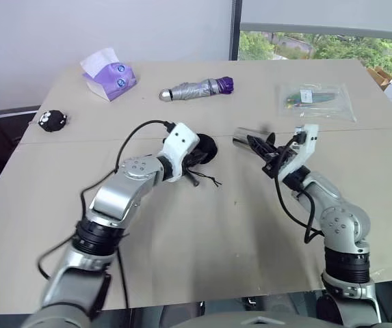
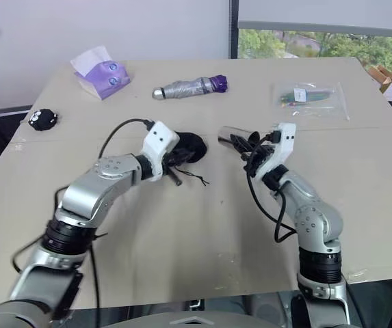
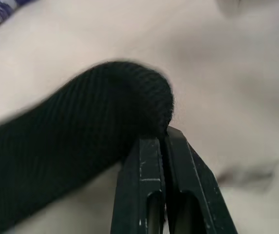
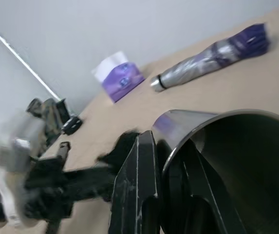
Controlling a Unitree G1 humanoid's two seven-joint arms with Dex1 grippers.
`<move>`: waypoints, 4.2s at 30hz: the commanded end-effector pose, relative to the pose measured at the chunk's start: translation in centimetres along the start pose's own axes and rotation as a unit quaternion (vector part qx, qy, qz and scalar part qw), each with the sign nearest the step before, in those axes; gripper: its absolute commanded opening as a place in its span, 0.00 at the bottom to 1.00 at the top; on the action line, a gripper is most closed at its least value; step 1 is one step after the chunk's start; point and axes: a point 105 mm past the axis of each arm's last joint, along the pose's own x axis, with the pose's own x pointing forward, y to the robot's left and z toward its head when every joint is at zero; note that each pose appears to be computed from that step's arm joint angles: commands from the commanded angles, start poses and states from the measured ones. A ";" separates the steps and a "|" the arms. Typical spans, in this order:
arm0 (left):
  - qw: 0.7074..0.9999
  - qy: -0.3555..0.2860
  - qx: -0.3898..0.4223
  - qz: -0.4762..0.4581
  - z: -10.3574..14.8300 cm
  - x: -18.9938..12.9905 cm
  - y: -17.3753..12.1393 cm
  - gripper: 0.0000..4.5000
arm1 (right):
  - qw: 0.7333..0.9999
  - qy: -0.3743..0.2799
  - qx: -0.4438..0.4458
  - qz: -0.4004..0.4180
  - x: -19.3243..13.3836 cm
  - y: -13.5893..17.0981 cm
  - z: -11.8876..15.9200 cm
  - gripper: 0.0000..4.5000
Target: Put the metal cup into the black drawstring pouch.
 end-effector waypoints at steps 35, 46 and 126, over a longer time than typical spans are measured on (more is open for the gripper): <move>0.952 -0.242 -0.165 0.090 9.8 -1.0 4.5 0.00 | 0.990 -0.005 0.007 0.138 -0.8 6.8 0.2 0.01; 0.942 -0.230 -0.243 0.032 9.5 -0.7 3.4 0.00 | 0.996 -0.056 -0.020 0.065 1.8 5.7 0.5 0.01; 0.877 -0.273 -0.392 -0.055 10.2 -0.9 0.7 0.00 | 0.738 0.001 -0.663 0.125 7.0 1.3 -2.6 0.08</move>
